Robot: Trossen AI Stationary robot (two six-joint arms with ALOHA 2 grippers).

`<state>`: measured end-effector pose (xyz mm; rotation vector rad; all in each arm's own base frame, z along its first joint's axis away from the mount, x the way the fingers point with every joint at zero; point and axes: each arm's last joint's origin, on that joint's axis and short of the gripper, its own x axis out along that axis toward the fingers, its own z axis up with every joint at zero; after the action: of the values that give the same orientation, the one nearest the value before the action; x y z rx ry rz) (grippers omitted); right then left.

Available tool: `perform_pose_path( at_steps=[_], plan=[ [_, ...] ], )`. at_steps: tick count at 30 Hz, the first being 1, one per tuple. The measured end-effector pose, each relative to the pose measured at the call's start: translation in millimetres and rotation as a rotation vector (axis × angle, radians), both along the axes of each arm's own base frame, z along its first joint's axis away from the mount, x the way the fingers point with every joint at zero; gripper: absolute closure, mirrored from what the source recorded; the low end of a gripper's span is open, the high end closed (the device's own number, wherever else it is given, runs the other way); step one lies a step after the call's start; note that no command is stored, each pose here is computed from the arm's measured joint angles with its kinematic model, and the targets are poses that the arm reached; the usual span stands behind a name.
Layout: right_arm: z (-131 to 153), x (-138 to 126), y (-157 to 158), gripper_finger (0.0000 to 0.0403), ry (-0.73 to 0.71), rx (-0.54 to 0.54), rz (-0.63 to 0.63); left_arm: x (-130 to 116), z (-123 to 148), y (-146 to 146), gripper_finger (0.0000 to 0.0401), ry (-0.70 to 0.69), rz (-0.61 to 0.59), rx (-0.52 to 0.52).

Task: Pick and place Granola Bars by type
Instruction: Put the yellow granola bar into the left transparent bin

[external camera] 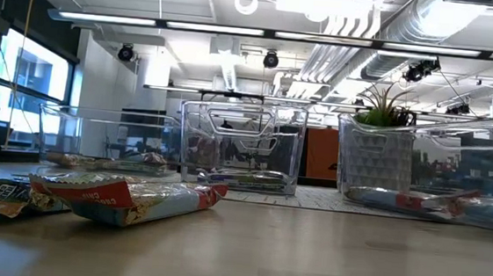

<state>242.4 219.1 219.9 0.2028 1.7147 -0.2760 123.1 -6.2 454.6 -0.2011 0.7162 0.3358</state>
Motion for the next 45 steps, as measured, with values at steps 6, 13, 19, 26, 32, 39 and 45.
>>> perform_pose_path(
  at_steps=[6,13,19,26,32,39,45],
  plan=[
    [-6.2,-7.3,-13.3,0.0403,0.096,-0.093,-0.014,0.0,0.1,0.1,0.0254,0.001,-0.005,0.007],
    [1.2,-5.8,-19.8,0.0403,0.084,-0.08,-0.119,0.0,0.2,0.1,0.0254,0.001,-0.004,0.007],
    [8.8,-9.4,-13.8,0.0403,0.079,-0.003,-0.245,2.8,-5.0,-0.3,0.0254,0.019,-0.003,0.008],
    [9.3,-18.4,-4.3,0.0381,0.141,0.029,-0.29,10.1,-19.6,-1.3,0.0254,0.076,-0.004,0.009],
    [9.4,-18.8,-2.6,0.0333,0.169,0.05,-0.338,13.3,-27.7,-1.7,0.0254,0.09,0.05,-0.039],
    [8.8,-15.9,-0.4,0.029,0.141,0.069,-0.368,14.4,-30.6,-3.3,0.0254,0.106,0.022,-0.081],
    [8.3,-13.4,1.2,0.0271,0.115,0.045,-0.531,14.4,-30.7,-3.8,0.0254,0.108,0.012,-0.092]
  ],
)
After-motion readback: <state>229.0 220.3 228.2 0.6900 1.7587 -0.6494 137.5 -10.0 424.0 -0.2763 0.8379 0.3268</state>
